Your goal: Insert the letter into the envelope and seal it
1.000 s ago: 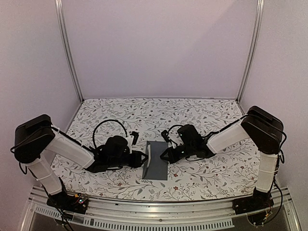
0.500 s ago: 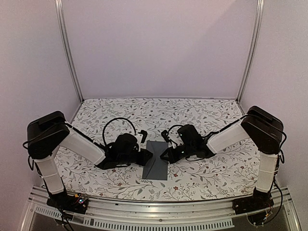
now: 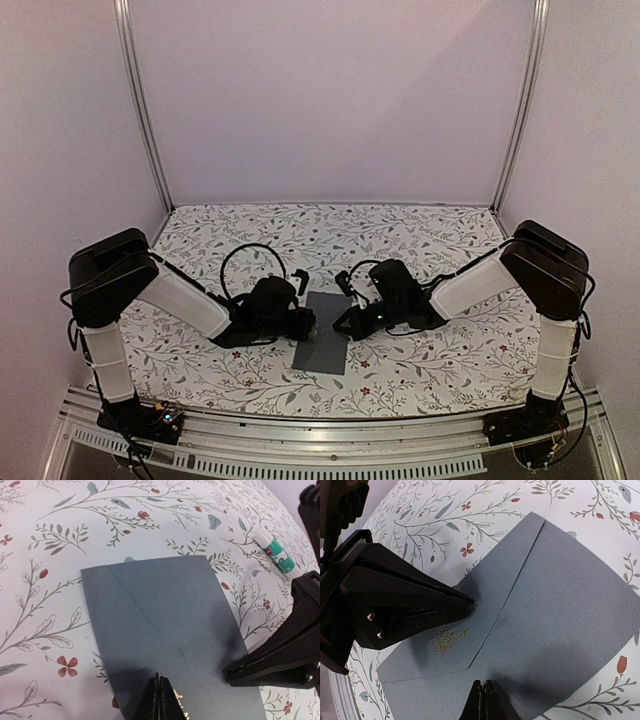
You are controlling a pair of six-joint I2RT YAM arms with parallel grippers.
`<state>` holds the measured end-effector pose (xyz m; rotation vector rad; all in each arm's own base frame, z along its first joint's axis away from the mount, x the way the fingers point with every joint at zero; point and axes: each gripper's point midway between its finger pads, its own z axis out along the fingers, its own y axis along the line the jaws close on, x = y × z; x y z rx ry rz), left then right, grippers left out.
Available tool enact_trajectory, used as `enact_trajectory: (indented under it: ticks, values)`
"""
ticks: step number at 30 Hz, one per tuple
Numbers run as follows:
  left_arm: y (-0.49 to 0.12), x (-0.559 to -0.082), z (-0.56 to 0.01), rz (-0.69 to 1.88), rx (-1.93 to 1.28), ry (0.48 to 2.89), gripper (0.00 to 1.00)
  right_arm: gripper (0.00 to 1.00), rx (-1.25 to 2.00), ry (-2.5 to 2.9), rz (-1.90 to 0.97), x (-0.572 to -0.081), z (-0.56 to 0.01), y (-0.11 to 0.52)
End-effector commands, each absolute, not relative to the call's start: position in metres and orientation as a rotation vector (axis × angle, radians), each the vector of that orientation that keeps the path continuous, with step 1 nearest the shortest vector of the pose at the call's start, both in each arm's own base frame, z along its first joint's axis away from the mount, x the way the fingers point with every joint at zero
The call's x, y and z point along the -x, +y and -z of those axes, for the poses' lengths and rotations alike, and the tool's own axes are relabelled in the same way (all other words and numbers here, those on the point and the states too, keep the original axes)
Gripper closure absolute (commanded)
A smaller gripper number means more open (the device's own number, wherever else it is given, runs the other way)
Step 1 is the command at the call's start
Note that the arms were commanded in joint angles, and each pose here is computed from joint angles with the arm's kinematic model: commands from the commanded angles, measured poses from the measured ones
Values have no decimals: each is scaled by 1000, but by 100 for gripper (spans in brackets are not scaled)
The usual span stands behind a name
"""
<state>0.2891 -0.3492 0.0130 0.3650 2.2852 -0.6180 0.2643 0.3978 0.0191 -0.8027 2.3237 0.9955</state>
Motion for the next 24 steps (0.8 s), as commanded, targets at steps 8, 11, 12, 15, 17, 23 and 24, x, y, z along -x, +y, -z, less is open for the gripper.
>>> enact_trajectory:
  ticks: [8,11,12,15,17,23,24]
  values:
    - [-331,-288,13,495,-352,2360,100,100,831,2307,-1015,-262,-23,404]
    - [-330,-286,15,501,-356,2358,100,100,840,2251,-1066,-265,-48,415]
    - [-330,-285,16,507,-358,2358,100,100,841,2226,-1087,-266,-59,418]
    - [-330,-283,17,523,-360,2353,100,98,834,2173,-1144,-268,-83,427]
    - [-330,-281,18,530,-363,2349,100,98,835,2150,-1175,-268,-94,431]
    - [-330,-279,14,560,-375,2328,100,98,820,2186,-1209,-271,-81,440]
    - [-331,-279,13,563,-377,2325,100,98,816,2198,-1208,-272,-76,442]
